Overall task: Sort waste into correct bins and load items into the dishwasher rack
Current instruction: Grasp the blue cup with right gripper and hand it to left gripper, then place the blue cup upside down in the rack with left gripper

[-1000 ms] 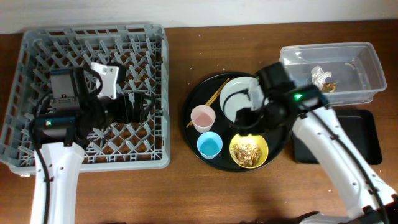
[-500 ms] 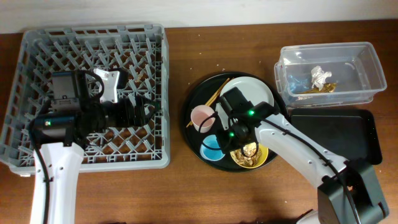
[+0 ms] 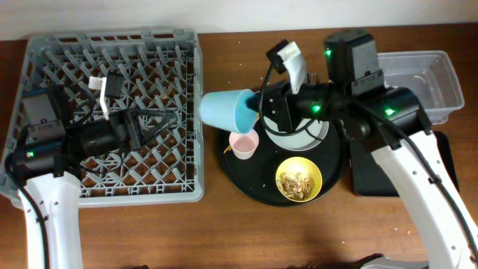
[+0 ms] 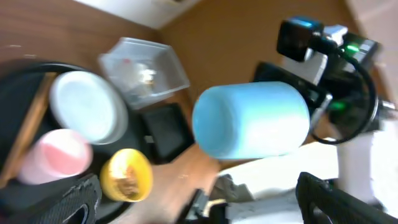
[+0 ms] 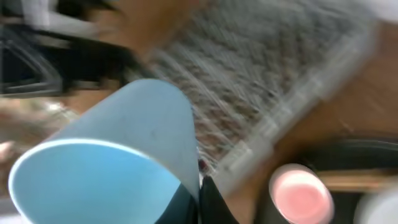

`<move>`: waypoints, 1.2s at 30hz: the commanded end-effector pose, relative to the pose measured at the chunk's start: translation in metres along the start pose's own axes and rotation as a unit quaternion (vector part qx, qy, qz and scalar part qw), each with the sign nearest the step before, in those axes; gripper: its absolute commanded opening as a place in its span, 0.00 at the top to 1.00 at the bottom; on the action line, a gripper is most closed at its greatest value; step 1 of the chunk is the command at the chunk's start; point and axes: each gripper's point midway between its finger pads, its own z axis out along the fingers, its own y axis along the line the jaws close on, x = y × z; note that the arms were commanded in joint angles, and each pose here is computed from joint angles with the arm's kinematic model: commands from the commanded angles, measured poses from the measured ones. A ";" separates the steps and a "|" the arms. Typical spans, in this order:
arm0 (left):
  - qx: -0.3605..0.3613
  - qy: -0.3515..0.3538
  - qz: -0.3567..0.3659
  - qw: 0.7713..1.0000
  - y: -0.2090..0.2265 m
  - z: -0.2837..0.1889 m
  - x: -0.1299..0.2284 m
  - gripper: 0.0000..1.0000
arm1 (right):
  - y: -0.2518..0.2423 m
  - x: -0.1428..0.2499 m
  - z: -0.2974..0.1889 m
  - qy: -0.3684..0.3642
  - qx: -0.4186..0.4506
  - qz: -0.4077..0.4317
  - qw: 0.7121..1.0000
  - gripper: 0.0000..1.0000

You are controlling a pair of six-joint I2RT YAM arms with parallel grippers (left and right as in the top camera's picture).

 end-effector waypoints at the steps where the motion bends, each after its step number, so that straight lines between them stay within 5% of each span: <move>1: 0.093 0.010 0.002 0.996 -0.035 -0.004 0.001 0.01 | 0.028 -0.003 0.009 0.001 -0.120 -0.014 0.993 0.96; 15: 0.116 0.061 0.032 0.991 -0.050 0.025 0.018 0.11 | 0.054 -0.002 0.042 0.017 -0.284 -0.029 0.958 0.96; 27: 0.102 0.058 0.040 0.992 -0.045 0.026 0.016 0.01 | 0.025 -0.020 0.022 -0.009 -0.251 0.012 0.968 0.96; 36: 0.103 0.057 0.041 0.992 -0.046 0.026 0.016 0.09 | 0.017 0.001 0.071 0.029 -0.136 0.024 0.990 0.96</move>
